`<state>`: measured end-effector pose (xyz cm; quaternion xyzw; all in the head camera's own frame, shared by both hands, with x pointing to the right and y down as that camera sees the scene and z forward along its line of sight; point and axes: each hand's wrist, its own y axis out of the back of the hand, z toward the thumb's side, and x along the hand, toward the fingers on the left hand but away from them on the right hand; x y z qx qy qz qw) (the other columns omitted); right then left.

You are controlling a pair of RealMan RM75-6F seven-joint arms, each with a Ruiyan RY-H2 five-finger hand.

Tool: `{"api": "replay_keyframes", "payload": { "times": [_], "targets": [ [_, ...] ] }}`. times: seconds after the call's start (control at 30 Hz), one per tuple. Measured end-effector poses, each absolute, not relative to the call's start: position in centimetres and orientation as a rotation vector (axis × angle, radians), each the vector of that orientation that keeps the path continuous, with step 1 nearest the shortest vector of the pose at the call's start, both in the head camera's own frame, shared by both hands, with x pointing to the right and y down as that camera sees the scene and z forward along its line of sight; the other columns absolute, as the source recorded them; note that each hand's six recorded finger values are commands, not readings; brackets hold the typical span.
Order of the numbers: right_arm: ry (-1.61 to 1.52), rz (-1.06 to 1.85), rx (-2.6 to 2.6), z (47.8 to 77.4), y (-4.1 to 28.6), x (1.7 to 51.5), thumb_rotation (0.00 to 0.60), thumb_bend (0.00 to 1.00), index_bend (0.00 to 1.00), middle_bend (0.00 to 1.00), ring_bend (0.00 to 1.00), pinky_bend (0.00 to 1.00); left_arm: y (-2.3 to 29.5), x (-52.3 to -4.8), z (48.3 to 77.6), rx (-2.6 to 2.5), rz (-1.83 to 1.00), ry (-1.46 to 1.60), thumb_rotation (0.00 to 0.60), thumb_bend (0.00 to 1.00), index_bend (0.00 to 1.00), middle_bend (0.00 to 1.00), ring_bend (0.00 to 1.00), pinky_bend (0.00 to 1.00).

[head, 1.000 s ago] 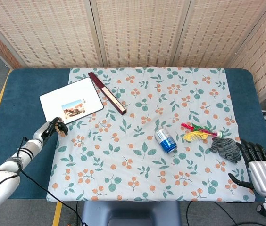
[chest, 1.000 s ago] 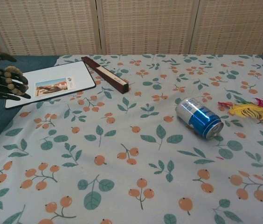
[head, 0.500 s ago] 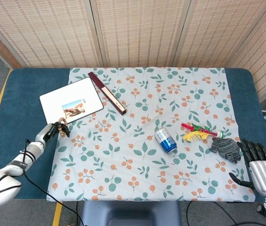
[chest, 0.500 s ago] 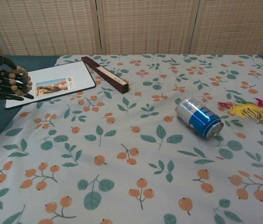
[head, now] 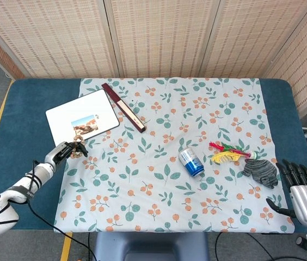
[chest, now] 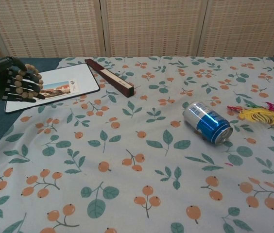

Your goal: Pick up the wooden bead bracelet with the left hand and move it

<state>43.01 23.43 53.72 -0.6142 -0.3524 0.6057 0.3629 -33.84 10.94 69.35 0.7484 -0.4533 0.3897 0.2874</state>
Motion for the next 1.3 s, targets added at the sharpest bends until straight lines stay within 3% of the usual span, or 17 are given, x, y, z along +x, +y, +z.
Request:
{"api": "replay_keyframes", "payload": {
  "times": [0.17,0.27,0.5,0.63,0.73,0.8,0.9,1.03,1.17,1.3],
  "targets": [
    [-0.932,1.544,-1.559,53.3,23.2,43.3,0.419,0.15,0.00,0.00,0.00,0.00,10.3,-33.5,69.4,2.045,1.065,-1.178,0.551,1.00,0.49,0.44,0.20,0.00],
    [-0.940,1.547,-1.549,53.2,23.1,43.5,0.420,0.15,0.00,0.00,0.00,0.00,10.0,-33.5,69.6,2.046,1.062,-1.177,0.598,1.00,0.45,0.42,0.17,0.00],
    [-0.933,1.556,-1.552,53.4,23.1,43.5,0.419,0.15,0.00,0.00,0.00,0.00,9.9,-33.0,69.8,2.038,0.976,-1.163,0.600,1.00,0.25,0.39,0.14,0.00],
    [-0.937,1.553,-1.551,53.4,23.1,43.5,0.418,0.15,0.00,0.00,0.00,0.00,9.6,-32.6,69.5,2.006,0.853,-1.169,0.595,1.00,0.22,0.40,0.16,0.00],
    [-0.938,1.553,-1.551,53.3,23.1,43.5,0.418,0.15,0.00,0.00,0.00,0.00,9.6,-32.7,69.4,1.981,0.792,-1.172,0.536,0.88,0.23,0.44,0.18,0.00],
    [-0.938,1.552,-1.551,53.4,23.1,43.5,0.419,0.15,0.00,0.00,0.00,0.00,9.7,-32.7,69.4,1.969,0.772,-1.169,0.431,0.67,0.23,0.47,0.19,0.00],
    [-0.934,1.556,-1.553,53.5,23.1,43.5,0.418,0.15,0.00,0.00,0.00,0.00,9.7,-32.7,69.3,1.946,0.721,-1.142,0.369,0.55,0.24,0.47,0.19,0.00],
    [-0.932,1.560,-1.553,53.6,23.0,43.6,0.418,0.15,0.00,0.00,0.00,0.00,9.9,-32.8,69.2,1.922,0.661,-1.088,0.317,0.47,0.27,0.48,0.19,0.00],
    [-0.929,1.563,-1.554,53.7,23.0,43.6,0.419,0.15,0.00,0.00,0.00,0.00,10.0,-33.2,69.6,1.897,0.649,-1.096,0.220,0.45,0.36,0.52,0.21,0.00],
    [-0.930,1.563,-1.554,53.7,23.0,43.6,0.418,0.15,0.00,0.00,0.00,0.00,10.1,-33.3,70.0,1.872,0.654,-1.121,0.227,0.46,0.46,0.56,0.23,0.00]
  ]
}}
